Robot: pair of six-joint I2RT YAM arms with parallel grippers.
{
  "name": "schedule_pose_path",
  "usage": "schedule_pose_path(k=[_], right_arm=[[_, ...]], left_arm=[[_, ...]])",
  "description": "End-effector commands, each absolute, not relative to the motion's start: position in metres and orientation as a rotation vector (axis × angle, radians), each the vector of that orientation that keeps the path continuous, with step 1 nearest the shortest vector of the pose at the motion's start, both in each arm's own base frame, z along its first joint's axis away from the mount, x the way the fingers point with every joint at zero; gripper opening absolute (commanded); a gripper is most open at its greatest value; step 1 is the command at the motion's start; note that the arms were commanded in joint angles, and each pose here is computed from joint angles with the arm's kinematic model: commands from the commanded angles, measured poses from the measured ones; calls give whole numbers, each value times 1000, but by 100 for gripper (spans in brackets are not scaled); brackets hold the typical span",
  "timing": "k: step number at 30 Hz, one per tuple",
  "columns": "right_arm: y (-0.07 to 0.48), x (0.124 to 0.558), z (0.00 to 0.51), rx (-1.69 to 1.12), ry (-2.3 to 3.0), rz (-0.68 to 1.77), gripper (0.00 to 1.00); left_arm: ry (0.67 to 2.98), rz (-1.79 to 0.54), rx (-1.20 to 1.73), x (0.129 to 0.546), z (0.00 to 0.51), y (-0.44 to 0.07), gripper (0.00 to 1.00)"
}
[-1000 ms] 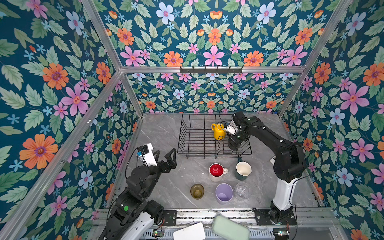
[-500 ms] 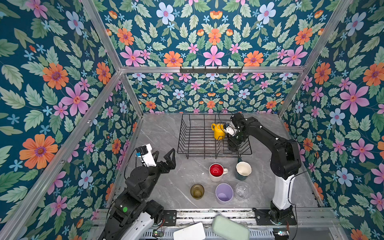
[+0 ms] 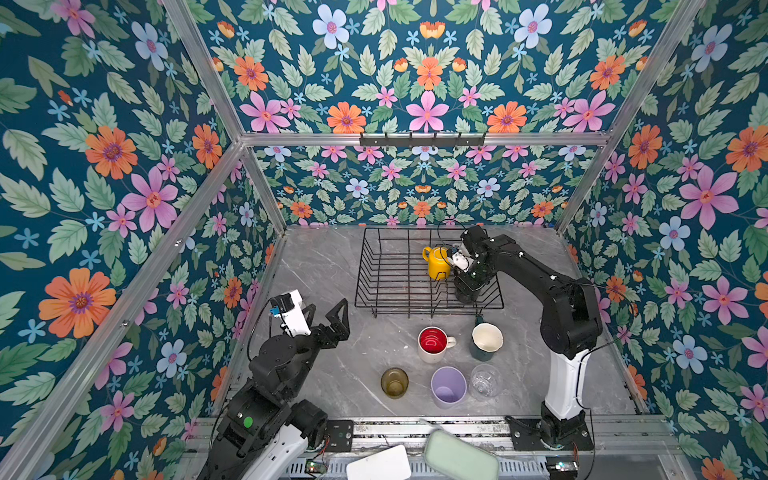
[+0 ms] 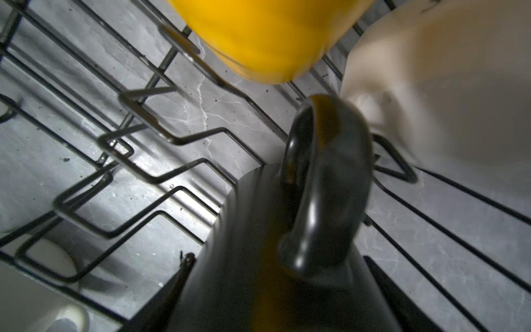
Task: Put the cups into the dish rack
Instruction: 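Lower the black mug into the rack beside the yellow mug with the right gripper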
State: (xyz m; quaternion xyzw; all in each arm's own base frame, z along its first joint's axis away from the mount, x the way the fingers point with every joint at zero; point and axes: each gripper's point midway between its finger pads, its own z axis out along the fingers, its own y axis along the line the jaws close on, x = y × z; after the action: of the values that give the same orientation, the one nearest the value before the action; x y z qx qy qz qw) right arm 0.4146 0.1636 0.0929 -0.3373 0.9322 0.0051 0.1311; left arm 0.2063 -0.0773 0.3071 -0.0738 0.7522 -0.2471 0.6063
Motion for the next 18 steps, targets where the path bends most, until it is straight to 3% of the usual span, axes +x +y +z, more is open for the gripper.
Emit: schedule_pose_path(k=[1, 10, 18], right_arm=[[155, 416, 86, -965, 2721, -61, 59], [154, 417, 97, -937, 2700, -64, 74], [157, 415, 104, -926, 2693, -30, 81]], left_arm=[[1724, -577, -184, 207, 311, -76, 99], [1722, -586, -185, 206, 312, -76, 100], [1719, -592, -192, 203, 312, -75, 100]])
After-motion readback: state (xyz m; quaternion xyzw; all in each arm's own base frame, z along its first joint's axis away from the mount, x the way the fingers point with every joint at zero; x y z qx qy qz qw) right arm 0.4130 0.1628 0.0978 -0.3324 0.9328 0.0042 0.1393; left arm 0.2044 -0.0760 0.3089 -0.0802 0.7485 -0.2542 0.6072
